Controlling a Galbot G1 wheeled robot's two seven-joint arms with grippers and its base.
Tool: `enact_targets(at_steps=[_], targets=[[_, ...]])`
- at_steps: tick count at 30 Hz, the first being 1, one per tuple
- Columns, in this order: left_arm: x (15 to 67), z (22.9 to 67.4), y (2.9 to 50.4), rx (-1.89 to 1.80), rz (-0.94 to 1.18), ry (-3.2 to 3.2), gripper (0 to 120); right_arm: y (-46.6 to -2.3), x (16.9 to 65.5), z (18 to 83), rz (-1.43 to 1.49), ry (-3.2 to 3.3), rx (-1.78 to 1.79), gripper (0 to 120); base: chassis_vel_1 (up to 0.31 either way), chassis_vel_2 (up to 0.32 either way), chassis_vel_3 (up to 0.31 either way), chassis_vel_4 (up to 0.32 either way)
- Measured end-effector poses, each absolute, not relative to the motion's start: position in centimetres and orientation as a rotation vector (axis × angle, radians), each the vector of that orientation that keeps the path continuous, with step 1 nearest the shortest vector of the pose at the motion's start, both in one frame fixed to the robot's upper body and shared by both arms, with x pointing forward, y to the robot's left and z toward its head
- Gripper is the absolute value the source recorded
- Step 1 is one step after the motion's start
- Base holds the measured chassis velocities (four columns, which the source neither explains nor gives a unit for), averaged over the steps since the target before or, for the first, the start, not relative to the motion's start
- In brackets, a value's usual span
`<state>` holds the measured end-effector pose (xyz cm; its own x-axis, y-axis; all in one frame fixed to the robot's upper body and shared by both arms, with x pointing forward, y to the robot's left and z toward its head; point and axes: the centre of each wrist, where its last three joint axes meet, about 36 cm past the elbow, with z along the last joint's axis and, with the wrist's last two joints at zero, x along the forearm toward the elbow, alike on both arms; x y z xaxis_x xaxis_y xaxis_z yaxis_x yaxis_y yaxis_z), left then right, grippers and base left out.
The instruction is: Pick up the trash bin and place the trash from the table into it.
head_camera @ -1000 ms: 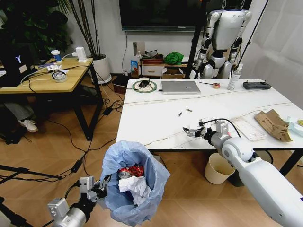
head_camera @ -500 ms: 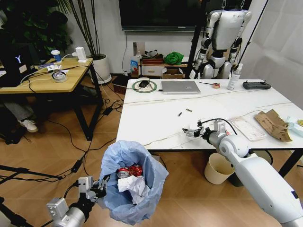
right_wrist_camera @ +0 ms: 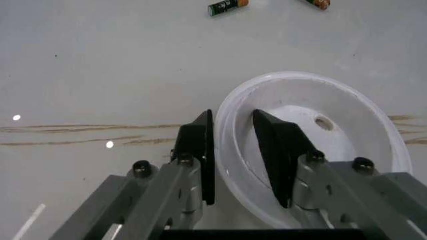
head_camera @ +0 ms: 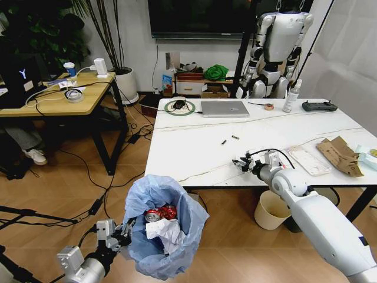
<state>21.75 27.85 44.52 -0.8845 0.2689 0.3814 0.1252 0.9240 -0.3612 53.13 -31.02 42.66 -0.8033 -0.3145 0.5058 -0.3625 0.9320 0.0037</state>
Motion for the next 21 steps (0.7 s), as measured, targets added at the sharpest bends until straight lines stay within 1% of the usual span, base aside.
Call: enact_targets(at_steps=[1, 2, 6, 7, 14, 17, 20, 21], targets=[[21.7, 44.5, 27.9, -0.285, 0.458, -2.649, 0, -31.0, 53.1, 42.7, 0.126, -2.572, 0.484, 25, 0.0, 0.0, 0.0, 0.0], [21.8, 44.5, 27.8, -0.285, 0.458, -2.65, 0, -31.1, 53.1, 42.7, 0.129, -2.572, 0.484, 19, 0.0, 0.0, 0.0, 0.0], [21.7, 44.6, 27.7, -0.286, 0.46, -2.649, 0, -31.1, 52.9, 42.8, 0.133, -2.577, 0.49, 5, 0.0, 0.0, 0.0, 0.0], [21.7, 44.6, 27.7, -0.285, 0.459, -2.649, 0, -31.1, 52.9, 42.8, 0.134, -2.578, 0.493, 0, 0.0, 0.0, 0.0, 0.0], [21.7, 44.8, 27.5, -0.285, 0.461, -2.648, 0, -31.0, 52.5, 43.0, 0.077, -2.615, 0.549, 0, 0.0, 0.0, 0.0, 0.0], [21.8, 44.8, 27.2, -0.297, 0.471, -2.645, 0, -30.4, 51.9, 44.4, -0.019, -2.679, 0.654, 0, 0.0, 0.0, 0.0, 0.0], [21.8, 44.7, 27.1, -0.303, 0.48, -2.642, 0, -28.9, 50.6, 47.5, -0.133, -2.738, 0.824, 0, 0.0, 0.0, 0.0, 0.0], [21.8, 44.7, 27.1, -0.303, 0.48, -2.642, 0, -28.9, 50.6, 47.5, -0.133, -2.738, 0.824, 0, 0.0, 0.0, 0.0, 0.0]])
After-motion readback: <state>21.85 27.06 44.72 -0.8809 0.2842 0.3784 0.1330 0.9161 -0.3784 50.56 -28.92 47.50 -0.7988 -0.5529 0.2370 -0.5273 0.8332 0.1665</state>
